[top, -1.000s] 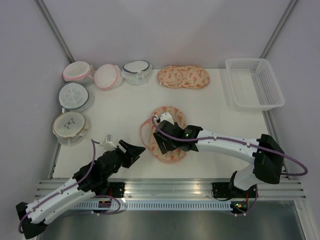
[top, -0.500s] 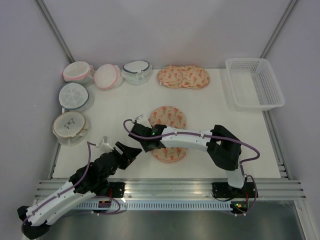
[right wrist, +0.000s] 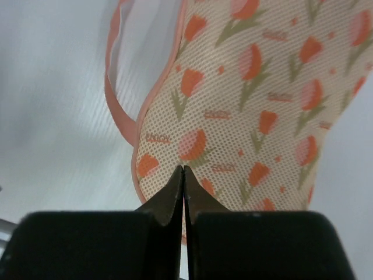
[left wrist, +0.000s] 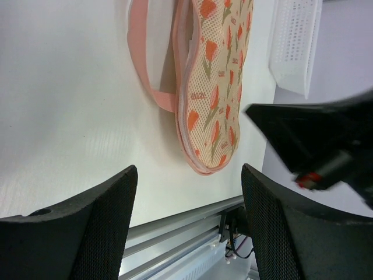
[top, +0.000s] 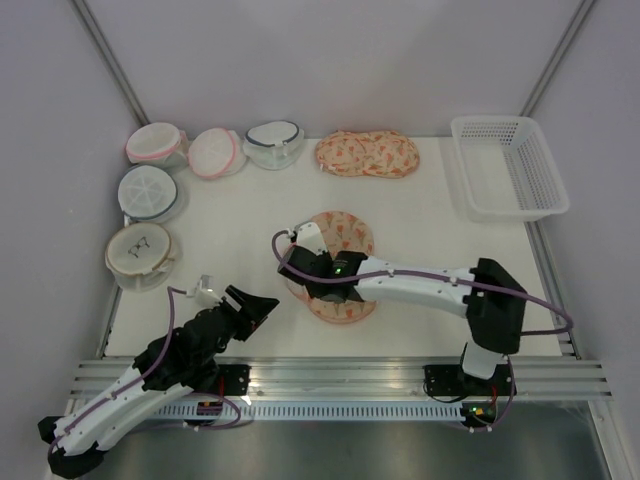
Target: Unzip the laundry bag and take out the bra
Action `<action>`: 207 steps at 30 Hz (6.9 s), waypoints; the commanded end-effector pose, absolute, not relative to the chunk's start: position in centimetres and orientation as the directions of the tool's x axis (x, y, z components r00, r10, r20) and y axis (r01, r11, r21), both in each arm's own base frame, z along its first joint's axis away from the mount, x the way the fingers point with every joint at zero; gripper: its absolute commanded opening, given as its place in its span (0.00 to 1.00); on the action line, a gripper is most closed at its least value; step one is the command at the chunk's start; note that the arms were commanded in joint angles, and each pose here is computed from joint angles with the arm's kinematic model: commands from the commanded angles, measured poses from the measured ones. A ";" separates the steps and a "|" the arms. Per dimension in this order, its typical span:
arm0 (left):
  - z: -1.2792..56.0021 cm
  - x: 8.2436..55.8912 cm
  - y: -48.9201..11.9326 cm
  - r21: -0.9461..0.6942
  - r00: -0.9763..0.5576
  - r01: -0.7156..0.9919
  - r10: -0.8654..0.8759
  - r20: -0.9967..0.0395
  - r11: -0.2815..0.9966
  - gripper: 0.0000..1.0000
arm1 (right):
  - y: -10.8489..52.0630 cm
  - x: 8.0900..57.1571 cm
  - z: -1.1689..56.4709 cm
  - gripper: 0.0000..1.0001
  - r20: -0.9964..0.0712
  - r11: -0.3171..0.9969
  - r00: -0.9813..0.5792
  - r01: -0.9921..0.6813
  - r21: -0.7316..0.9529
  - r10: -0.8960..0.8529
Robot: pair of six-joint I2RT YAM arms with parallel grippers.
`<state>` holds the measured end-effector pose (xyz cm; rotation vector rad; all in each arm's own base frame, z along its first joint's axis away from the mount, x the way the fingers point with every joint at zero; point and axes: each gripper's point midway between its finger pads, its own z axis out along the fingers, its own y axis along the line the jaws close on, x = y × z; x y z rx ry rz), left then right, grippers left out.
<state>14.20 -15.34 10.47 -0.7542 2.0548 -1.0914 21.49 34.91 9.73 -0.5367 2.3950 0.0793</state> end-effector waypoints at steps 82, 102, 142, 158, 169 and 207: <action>14.2 14.2 -13.0 -0.888 -0.524 -0.167 -0.802 -0.289 0.429 0.77 | 20.0 25.9 17.3 0.66 -0.781 0.998 -0.624 -0.062 0.026 -0.018; 13.7 13.6 -13.5 -0.882 -0.561 -0.160 -0.776 -0.287 0.443 0.77 | 26.1 30.9 4.4 0.64 -0.611 0.968 -0.752 -0.217 -0.124 -0.247; 14.5 12.9 -14.0 -0.890 -0.600 -0.145 -0.754 -0.269 0.432 0.77 | 14.0 39.5 41.0 0.00 -0.968 0.972 -0.218 0.223 0.079 0.128; 13.3 10.4 -13.8 -0.862 -0.680 -0.218 -0.705 -0.202 0.457 0.75 | -2.0 49.4 51.5 0.00 -0.956 0.876 0.170 0.388 0.286 0.237; 13.9 10.2 -13.7 -0.869 -0.676 -0.238 -0.717 -0.172 0.434 0.75 | -8.9 51.2 56.2 0.00 -0.889 0.827 0.372 0.383 0.410 0.268; 11.3 9.3 -13.9 -0.819 -0.691 -0.356 -0.717 -0.093 0.450 0.76 | -17.1 60.3 27.0 0.85 -0.896 0.690 -0.048 0.658 0.303 0.441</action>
